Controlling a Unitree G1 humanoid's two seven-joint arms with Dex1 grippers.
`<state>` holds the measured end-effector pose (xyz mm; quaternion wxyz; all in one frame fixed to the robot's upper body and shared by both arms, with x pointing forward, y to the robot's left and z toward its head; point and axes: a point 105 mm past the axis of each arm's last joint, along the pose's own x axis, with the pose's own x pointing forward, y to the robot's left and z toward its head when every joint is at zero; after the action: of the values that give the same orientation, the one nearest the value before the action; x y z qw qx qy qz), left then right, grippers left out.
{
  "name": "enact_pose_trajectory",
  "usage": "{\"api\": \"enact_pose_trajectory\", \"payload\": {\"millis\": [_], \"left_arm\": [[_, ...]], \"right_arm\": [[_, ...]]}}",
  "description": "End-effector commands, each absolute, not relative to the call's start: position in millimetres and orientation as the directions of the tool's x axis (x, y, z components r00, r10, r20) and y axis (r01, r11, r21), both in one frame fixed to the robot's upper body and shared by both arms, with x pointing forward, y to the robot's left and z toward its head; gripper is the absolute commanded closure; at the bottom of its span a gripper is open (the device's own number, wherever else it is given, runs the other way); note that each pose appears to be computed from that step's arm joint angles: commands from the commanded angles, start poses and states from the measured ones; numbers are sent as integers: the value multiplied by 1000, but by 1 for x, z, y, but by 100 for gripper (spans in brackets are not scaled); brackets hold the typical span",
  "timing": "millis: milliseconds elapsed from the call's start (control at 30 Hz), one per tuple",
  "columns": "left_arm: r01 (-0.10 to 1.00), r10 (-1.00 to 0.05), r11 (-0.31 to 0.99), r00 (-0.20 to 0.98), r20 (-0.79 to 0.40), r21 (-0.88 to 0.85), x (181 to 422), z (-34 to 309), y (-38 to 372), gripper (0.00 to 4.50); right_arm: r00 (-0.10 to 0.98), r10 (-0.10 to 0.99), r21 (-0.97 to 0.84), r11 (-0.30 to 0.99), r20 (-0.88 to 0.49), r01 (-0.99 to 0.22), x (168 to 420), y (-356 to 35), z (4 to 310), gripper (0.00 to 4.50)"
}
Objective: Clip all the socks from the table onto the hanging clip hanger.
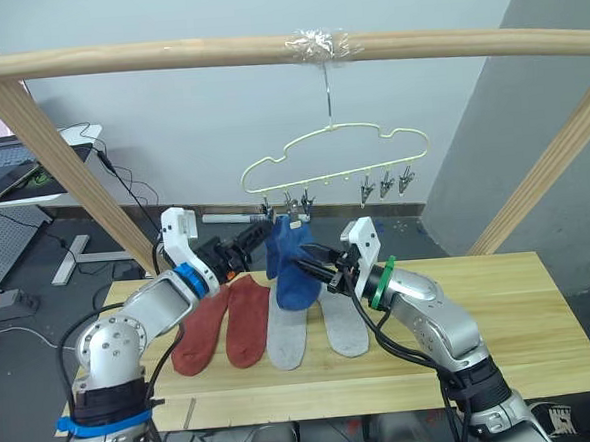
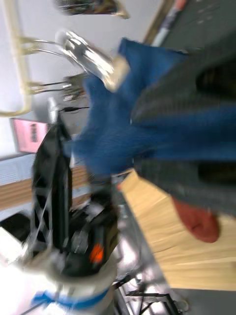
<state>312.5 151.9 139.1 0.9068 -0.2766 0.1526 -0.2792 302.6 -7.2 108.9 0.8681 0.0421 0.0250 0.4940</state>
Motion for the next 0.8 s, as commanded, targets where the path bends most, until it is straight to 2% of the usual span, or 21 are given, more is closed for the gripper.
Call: {"api": "enact_pose_trajectory", "payload": {"millis": [33,167,200,367,500,600,800], "left_arm": [[519,-638,691,765,-87,-503,303,150,139,0],[537,-627,732,772,-106,-419,300,144,136,0],[543,-621,746,777,-108,-385,300,143,135,0],[587,-617,779,780,-104,-220,302,138,122,0],[609,-617,783,787,-28,-125,306,144,105,0],[611,-612,784,791,28,-109,308,148,95,61],[594,-589,804,803,84,-40,317,151,77,235]], "right_arm": [[503,864,65,501,4,-863,302,-13,113,162],[560,824,22,563,-86,-826,298,-44,92,17],[576,811,7,579,-99,-815,296,-51,90,5],[656,746,-45,656,-113,-753,292,-79,97,5],[737,671,-79,733,-84,-676,290,-100,115,5],[768,638,-92,762,-59,-641,289,-107,126,0],[788,615,-107,783,-13,-613,292,-106,143,0]]}}
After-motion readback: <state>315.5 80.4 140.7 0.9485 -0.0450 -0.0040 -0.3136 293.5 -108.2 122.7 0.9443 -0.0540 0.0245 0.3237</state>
